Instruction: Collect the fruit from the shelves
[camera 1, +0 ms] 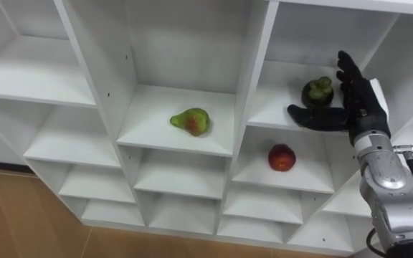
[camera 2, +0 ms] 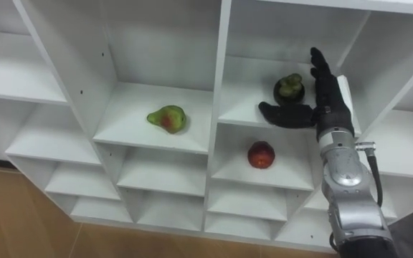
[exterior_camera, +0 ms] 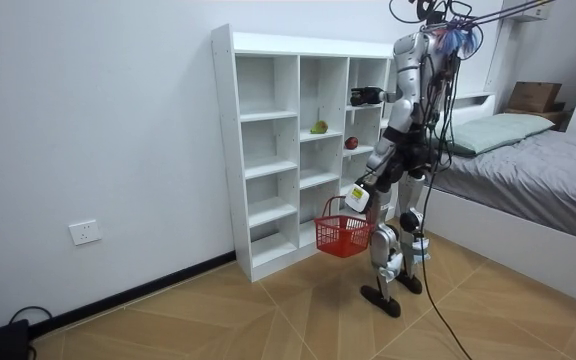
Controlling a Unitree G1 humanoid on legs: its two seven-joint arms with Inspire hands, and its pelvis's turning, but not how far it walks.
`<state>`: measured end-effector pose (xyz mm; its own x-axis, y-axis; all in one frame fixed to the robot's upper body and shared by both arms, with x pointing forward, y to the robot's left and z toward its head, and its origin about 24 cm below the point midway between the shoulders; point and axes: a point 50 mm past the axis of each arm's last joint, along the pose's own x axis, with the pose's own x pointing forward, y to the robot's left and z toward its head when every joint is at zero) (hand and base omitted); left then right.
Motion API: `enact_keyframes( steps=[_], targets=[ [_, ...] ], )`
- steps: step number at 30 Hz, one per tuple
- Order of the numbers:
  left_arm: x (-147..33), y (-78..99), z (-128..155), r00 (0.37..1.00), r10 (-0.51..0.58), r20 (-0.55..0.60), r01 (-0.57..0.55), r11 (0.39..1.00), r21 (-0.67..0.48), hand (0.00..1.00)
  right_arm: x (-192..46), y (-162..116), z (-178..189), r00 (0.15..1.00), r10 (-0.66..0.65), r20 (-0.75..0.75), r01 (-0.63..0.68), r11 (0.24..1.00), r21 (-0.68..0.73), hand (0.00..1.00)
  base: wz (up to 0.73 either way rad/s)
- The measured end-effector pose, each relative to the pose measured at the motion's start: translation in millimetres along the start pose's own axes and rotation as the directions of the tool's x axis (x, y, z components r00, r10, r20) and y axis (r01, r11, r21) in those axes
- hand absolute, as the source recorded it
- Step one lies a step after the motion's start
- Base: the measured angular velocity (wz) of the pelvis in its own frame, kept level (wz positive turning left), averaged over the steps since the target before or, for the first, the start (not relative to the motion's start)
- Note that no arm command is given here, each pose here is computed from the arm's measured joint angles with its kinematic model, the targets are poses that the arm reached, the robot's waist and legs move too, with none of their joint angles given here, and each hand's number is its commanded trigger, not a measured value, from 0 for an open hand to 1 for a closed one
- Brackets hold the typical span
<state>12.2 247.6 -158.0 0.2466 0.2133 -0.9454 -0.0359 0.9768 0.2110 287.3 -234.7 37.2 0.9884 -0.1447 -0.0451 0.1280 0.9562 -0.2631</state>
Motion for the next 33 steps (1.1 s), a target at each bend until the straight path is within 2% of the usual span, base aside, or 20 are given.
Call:
enact_keyframes(
  steps=[4,6,7,8,19,33],
  targets=[
    [0.0,0.0,0,1.0,0.0,-0.001,0.0,1.0,0.0,1.0,0,0,-3,1.0,0.007,-0.01,-0.007,1.0,-0.001,0.0,0.0],
    [0.3,0.0,2,1.0,0.002,0.003,-0.002,1.0,0.0,1.0,0,0,-4,1.0,0.009,-0.013,-0.009,1.0,-0.002,0.34,0.0],
    [0.7,0.1,4,1.0,0.003,0.009,-0.003,1.0,-0.001,1.0,0,1,-4,1.0,0.012,-0.015,-0.012,1.0,-0.004,0.93,0.0],
    [0.9,0.1,5,1.0,0.004,0.012,-0.003,1.0,-0.001,1.0,0,1,-4,1.0,0.013,-0.015,-0.013,1.0,-0.008,1.0,0.0],
    [1.0,0.0,5,1.0,0.004,0.015,-0.004,1.0,-0.004,1.0,-1,-10,-12,0.999,-0.036,-0.018,0.035,0.999,-0.027,1.0,0.0],
    [0.3,-2.0,2,1.0,-0.001,0.006,0.001,1.0,0.012,1.0,2,-6,-11,0.999,-0.032,-0.02,0.031,0.999,-0.031,1.0,0.0]
  ],
)
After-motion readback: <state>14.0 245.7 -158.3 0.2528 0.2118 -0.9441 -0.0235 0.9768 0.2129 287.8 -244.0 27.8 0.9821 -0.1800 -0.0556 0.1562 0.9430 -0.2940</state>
